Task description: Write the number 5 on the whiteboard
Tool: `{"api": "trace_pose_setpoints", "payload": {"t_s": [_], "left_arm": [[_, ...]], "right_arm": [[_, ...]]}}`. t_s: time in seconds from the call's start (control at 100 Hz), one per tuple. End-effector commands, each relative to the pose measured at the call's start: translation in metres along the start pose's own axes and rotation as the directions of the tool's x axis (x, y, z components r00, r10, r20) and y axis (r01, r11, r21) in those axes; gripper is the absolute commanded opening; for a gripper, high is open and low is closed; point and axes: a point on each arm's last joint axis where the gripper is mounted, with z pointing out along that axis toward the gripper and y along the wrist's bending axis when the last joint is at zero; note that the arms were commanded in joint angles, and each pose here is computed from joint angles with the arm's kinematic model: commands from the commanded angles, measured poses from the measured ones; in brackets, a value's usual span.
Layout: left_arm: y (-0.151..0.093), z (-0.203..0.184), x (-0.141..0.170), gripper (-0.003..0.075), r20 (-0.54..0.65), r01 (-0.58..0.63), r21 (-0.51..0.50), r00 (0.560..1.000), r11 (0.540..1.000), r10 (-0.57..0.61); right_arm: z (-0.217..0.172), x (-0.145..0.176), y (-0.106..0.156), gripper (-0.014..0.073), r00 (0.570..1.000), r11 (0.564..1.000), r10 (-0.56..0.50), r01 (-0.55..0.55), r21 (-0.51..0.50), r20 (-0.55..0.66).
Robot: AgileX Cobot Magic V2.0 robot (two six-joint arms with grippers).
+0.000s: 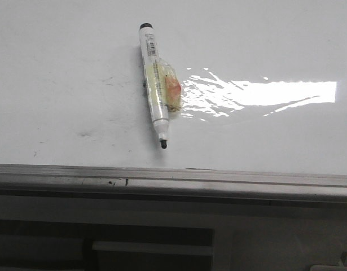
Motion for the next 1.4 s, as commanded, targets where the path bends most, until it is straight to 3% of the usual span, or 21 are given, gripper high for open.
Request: {"api": "trace_pose_setpoints", "payload": {"t_s": [0.0, 0.89, 1.02, 1.39], "left_arm": [[0.0004, 0.0005, 0.0003, -0.002, 0.074, 0.013, -0.005, 0.997, 1.0, -0.012], [0.0004, 0.0005, 0.0003, -0.002, 0.074, 0.013, -0.005, 0.997, 1.0, -0.012], [0.0008, 0.0005, 0.0003, -0.002, 0.073, -0.003, -0.01, 0.997, 1.0, 0.004], [0.0005, 0.0004, -0.001, -0.002, 0.087, 0.012, -0.005, 0.996, 1.0, -0.012]], "right_arm": [[0.0016, 0.0057, 0.0003, -0.0063, 1.0, 1.0, -0.007, 0.007, 0.002, 0.008], [0.0016, 0.0057, 0.0002, -0.0063, 1.0, 1.0, -0.009, 0.009, 0.003, 0.008], [0.0015, 0.0053, -0.0032, -0.0063, 0.993, 0.992, -0.122, 0.121, 0.042, 0.008], [0.0014, 0.0033, -0.0036, -0.0063, 0.988, 0.987, -0.155, 0.153, 0.05, 0.027]]}}
